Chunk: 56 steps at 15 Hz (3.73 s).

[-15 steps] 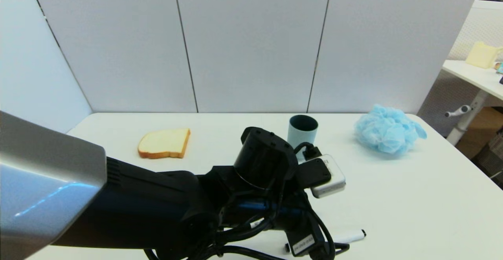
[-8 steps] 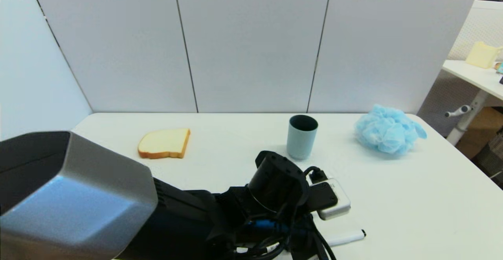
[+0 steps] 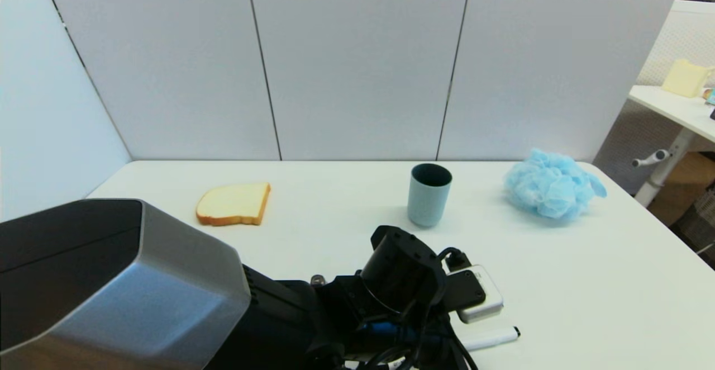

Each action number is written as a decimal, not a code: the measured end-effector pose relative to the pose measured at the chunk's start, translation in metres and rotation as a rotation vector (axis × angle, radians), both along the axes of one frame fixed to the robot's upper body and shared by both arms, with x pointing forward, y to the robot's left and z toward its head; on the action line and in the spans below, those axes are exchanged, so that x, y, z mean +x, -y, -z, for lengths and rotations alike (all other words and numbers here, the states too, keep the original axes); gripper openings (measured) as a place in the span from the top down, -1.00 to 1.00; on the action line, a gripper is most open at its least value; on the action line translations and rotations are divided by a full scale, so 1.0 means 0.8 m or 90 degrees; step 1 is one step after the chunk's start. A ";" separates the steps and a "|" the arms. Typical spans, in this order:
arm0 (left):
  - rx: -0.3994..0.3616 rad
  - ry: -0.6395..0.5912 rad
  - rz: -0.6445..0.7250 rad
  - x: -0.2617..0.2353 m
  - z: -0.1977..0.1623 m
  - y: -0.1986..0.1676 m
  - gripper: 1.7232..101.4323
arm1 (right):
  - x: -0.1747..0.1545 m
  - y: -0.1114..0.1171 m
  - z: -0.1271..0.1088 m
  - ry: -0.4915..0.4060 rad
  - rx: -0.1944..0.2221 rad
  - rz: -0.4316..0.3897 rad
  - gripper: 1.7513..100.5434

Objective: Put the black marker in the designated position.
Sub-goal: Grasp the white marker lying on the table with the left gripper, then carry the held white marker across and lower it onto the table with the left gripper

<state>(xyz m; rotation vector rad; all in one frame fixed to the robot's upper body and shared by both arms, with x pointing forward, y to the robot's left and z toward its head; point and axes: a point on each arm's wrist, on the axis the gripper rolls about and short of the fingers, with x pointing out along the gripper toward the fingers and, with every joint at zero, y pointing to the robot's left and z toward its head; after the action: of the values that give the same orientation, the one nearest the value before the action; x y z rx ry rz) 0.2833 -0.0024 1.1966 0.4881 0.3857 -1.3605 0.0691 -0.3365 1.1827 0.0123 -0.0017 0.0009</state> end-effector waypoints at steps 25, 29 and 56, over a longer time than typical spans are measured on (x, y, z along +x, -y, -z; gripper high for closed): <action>-0.006 -0.009 -0.035 0.001 0.011 0.001 0.32 | 0.000 0.000 0.000 0.000 0.000 0.000 -0.95; -0.005 -0.006 -0.035 -0.001 0.004 -0.004 0.78 | 0.000 0.000 0.000 0.000 0.000 0.000 -0.95; 0.161 0.175 -0.580 0.249 -0.128 -0.479 0.78 | 0.000 0.000 0.000 0.000 0.000 0.000 -0.95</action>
<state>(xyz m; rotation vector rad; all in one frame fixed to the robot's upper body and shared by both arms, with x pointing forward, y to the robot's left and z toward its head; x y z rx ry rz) 0.4829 0.3804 1.2990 0.5970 0.4734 -0.3580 0.0691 -0.3365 1.1826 0.0123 -0.0013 0.0013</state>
